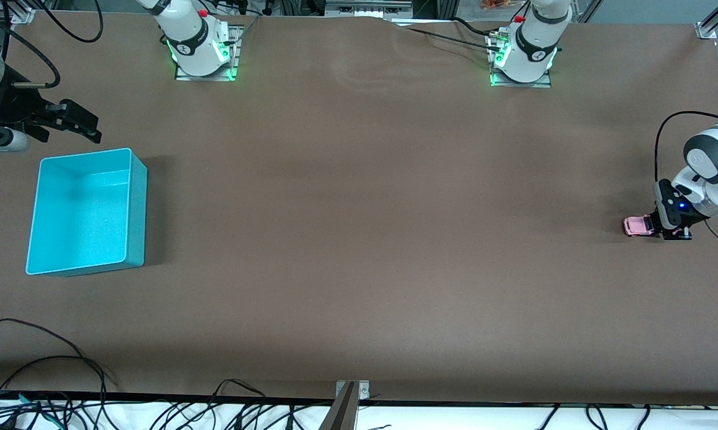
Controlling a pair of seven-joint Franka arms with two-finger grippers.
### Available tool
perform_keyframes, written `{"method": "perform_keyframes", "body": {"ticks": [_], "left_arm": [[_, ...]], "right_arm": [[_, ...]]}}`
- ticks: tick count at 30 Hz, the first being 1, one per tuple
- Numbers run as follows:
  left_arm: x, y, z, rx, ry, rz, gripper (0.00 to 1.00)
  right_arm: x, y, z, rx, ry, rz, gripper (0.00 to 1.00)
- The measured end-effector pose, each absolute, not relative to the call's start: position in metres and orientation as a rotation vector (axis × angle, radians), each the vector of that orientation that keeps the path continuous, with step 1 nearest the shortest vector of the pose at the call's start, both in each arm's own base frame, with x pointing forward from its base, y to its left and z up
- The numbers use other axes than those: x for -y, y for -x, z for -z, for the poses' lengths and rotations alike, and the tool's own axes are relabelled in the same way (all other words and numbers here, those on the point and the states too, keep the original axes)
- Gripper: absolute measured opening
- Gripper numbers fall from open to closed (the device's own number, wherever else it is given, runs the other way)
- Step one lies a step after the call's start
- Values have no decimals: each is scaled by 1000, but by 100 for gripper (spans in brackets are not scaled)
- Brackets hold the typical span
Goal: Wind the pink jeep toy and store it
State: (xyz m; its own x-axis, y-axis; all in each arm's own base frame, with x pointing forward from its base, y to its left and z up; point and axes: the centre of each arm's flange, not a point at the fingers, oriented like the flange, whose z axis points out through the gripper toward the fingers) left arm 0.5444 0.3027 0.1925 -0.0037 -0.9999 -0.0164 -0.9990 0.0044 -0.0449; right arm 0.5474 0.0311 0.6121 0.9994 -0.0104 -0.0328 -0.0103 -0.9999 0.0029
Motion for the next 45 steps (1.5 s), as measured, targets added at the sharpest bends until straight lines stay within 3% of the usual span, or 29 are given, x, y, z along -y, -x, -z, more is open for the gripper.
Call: {"method": "perform_keyframes", "body": {"ticks": [17,28,35,45], "left_arm": [[-303,-544,-191,-2235,2155,27,52],[-301,-560,-194,-2342,2183,-14,99],[-301,-580,-235,-2377,2192,-38,100],[-292,-579,-307,-2259,2369,-86,100]], "right_arm": [[-31,-548,-612,16,-3138,53,100],[-31,-548,-611,16,-3138,56,100],[-31,-548,-611,17,-3138,56,100],[-31,-548,-610,17,-3138,57,100]]}}
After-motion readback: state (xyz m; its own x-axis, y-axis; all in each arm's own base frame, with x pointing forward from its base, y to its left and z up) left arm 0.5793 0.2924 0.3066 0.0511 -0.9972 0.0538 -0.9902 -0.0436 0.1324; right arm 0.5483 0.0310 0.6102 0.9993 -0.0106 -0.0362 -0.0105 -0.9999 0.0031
